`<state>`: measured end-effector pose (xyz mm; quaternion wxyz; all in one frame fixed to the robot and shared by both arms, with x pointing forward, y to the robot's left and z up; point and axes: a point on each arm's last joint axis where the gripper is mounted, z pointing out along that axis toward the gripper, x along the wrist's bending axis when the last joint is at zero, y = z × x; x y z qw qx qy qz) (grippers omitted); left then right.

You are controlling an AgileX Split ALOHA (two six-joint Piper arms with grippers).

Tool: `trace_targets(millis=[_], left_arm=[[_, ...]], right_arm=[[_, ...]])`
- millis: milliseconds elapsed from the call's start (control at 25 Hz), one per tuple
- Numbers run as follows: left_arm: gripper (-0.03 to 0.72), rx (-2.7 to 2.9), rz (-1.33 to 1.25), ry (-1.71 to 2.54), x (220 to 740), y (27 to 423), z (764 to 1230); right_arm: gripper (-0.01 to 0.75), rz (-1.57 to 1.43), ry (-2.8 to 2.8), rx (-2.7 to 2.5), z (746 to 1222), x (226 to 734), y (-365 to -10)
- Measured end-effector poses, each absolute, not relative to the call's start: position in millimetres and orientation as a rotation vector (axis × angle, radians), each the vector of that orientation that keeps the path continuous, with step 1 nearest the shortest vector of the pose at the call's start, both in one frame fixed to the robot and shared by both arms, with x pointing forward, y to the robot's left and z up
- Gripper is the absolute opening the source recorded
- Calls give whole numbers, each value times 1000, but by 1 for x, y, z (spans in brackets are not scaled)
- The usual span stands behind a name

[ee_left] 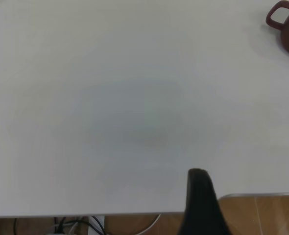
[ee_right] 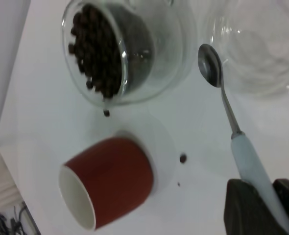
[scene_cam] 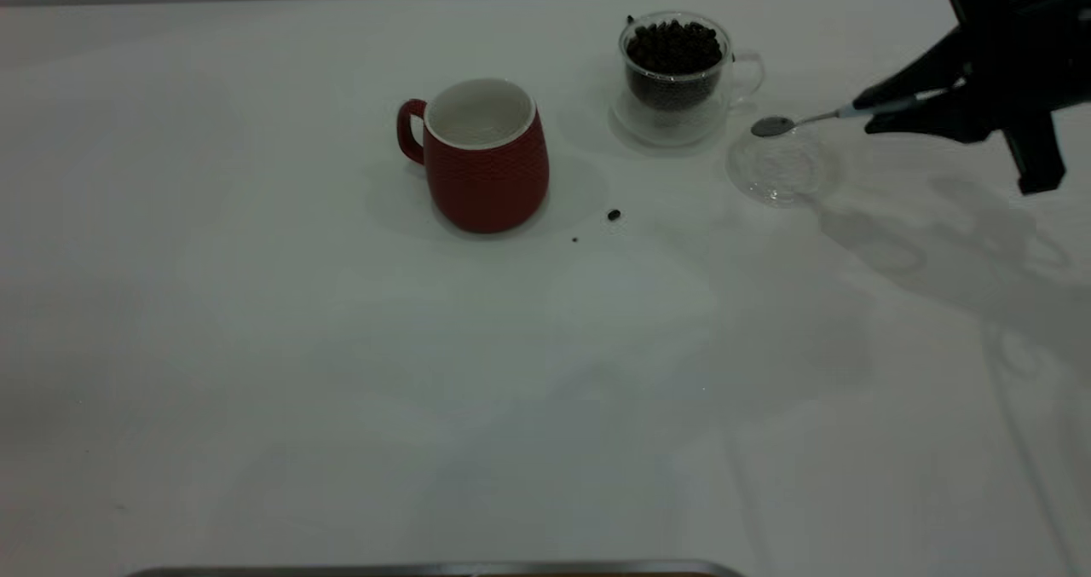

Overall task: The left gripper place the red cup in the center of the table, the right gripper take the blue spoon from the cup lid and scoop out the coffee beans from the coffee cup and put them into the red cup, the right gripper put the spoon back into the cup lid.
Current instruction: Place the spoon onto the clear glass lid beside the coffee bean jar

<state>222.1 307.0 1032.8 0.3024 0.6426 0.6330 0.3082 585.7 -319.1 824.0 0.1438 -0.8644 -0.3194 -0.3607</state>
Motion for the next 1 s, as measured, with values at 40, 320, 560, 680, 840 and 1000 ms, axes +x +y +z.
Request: trace_targets(millis=[40,320,560,680,840,1000], left_arm=[[567,1704,817,1678,222,307,1033],[567,1703,817,1679,222,307,1033],[567,1701,816,1680,222,307,1033],[567,1701,816,1680,222,307,1033],[567,1701,816,1680,222,307,1033],[567,1701,816,1680,222,307,1033]], right_arm=[[113,-1033,-910,-2494,820,588,-320],[113,-1009,-895,-2513,804,599,-323],[113,-988,-864,-2491,790,601,-322],[113,-977,-852,-2474,784,599,-321],[113,-968,-837,-2447,778,597,-318],[120,-960,-827,-2420,771,596,-316]])
